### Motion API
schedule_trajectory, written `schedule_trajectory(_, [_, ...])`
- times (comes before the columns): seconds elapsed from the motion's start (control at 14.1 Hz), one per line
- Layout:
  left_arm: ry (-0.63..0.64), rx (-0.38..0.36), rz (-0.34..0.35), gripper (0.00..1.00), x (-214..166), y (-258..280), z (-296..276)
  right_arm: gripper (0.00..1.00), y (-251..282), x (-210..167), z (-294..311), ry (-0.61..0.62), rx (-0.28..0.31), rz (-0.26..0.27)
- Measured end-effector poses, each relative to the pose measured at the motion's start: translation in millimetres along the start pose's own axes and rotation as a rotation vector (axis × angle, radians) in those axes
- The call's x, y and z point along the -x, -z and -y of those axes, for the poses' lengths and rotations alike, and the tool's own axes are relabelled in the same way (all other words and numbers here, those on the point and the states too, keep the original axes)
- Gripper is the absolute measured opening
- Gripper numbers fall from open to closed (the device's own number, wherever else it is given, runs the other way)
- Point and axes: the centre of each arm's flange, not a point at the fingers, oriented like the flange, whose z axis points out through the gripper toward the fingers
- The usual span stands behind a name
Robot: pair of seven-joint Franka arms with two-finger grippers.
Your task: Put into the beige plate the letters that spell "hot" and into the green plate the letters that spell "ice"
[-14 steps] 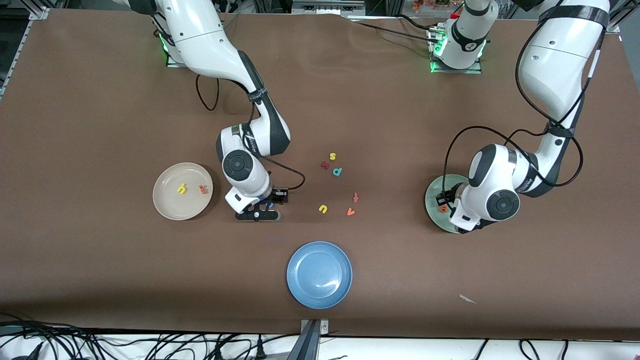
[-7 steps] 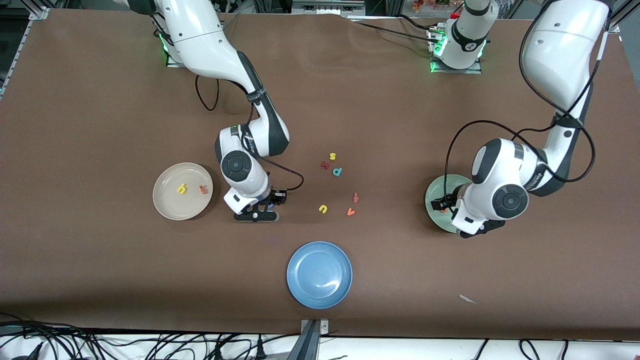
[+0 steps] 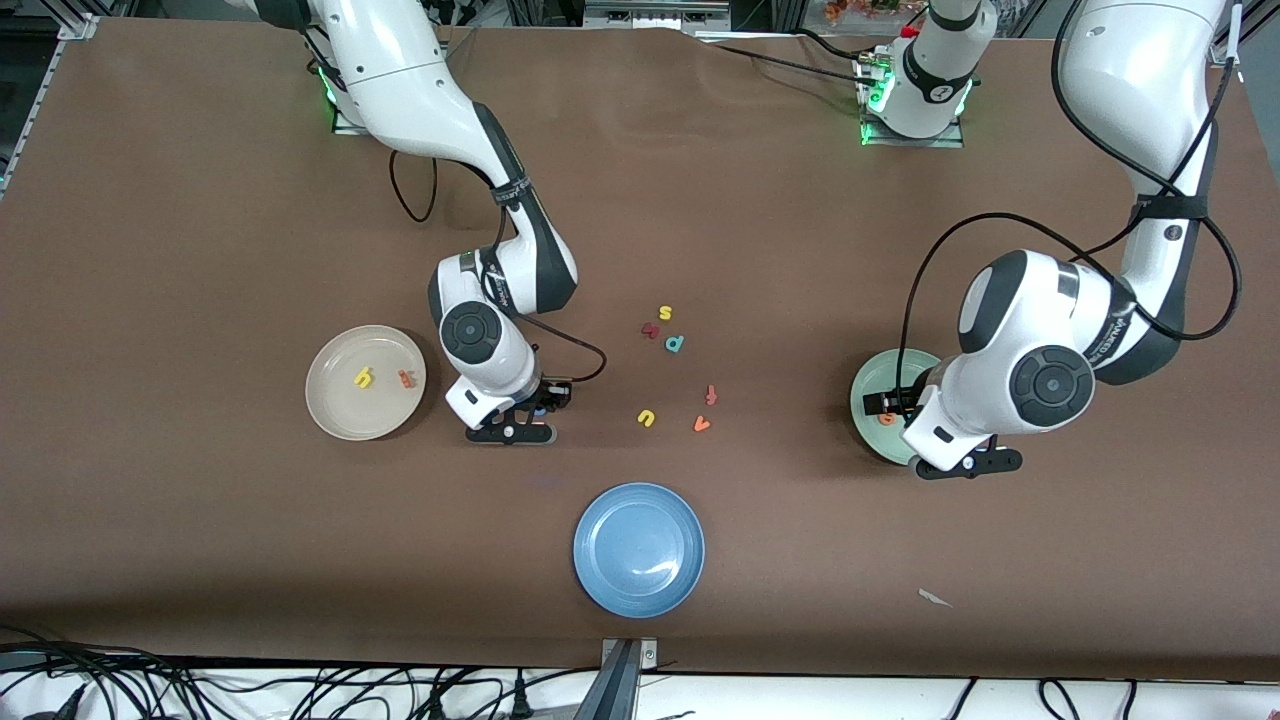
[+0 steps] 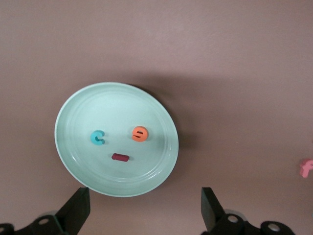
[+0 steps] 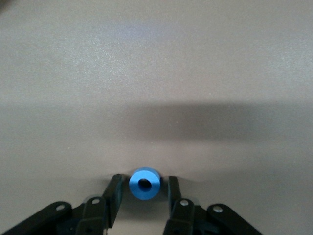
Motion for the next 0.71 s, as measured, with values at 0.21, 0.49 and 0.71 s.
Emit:
schedule_trajectory(0.21, [-0.125,0.002,-0.048,1.0,3.5,30.0,4.9,0.35,0.7,-0.5,-0.1,0.0,0.0,-0.001])
schedule_trajectory(0.49, [-0.273,-0.014,-0.124,1.0,18.0,84.8,20.5,0.3,0.9,-0.6,0.0,-0.002,-0.001,-0.002])
schedule_trajectory(0.71, [-0.285,-0.034,-0.185,1.0,31.3,127.1,41.3,0.28,1.3,-0.8,0.3,-0.002,-0.001,-0.002])
